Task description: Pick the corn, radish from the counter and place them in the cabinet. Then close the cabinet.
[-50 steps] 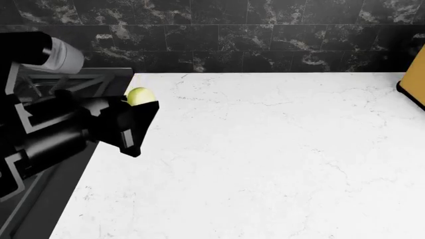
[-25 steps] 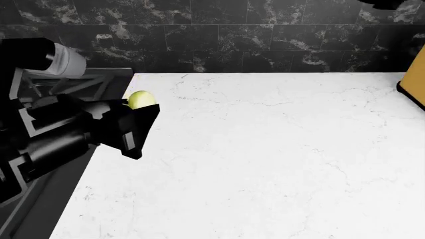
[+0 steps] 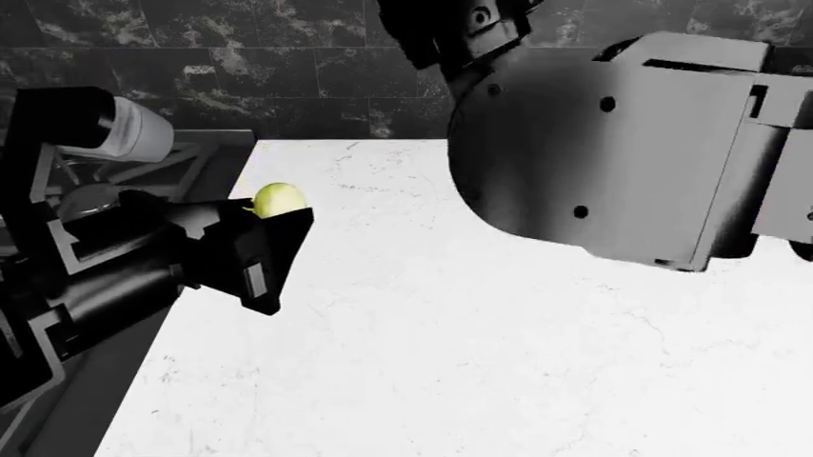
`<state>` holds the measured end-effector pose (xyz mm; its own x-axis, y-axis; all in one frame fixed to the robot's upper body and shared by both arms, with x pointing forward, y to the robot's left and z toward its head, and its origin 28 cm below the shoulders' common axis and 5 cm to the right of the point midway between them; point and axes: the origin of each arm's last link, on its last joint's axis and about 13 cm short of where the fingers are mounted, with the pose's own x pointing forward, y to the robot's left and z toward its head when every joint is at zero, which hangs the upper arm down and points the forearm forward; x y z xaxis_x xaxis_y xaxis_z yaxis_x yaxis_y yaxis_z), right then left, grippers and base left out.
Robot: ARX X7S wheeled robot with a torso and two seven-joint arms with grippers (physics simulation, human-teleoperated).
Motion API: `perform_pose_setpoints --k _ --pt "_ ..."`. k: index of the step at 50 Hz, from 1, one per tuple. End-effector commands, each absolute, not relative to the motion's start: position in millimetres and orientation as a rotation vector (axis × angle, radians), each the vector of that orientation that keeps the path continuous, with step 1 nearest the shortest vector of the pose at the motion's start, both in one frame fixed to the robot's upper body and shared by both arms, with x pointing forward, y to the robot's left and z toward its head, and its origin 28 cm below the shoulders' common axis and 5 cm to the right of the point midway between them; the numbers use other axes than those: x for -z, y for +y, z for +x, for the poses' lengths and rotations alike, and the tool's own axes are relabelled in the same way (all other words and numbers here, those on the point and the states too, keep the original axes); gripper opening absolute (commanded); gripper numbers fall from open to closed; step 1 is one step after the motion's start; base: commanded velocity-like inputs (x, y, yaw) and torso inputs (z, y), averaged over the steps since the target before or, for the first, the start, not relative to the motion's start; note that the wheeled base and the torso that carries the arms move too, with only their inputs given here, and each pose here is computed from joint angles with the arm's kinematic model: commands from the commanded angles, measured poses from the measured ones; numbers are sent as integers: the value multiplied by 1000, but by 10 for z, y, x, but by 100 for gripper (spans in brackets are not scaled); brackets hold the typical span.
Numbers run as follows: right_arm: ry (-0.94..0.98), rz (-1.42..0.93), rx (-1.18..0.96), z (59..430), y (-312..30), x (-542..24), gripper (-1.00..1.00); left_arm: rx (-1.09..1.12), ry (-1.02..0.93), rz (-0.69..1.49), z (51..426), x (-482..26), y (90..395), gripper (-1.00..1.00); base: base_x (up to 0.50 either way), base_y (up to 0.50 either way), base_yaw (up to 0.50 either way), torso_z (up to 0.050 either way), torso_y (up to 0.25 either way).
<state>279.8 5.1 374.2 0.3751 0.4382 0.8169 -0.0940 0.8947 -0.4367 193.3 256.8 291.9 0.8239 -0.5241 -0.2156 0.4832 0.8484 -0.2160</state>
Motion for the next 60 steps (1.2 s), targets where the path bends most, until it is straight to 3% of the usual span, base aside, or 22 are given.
perform_pose_setpoints --k 1,17,46,60 --pt "-1148 -312 -299 2561 14 -3282 100 531 266 -171 1933 -2923 2566 -100 0 0 0 0 0" --pt "-1070 -324 -201 2050 -171 -2706 100 539 259 -174 1910 -2928 2543 -100 0 0 0 0 0" --pt "-923 -140 -20 1854 -680 -2586 100 523 241 -162 1893 -2997 2512 -100 0 0 0 0 0" --pt "-863 -65 -110 1861 -667 -2488 100 457 -11 -59 1909 -3687 2435 -100 0 0 0 0 1"
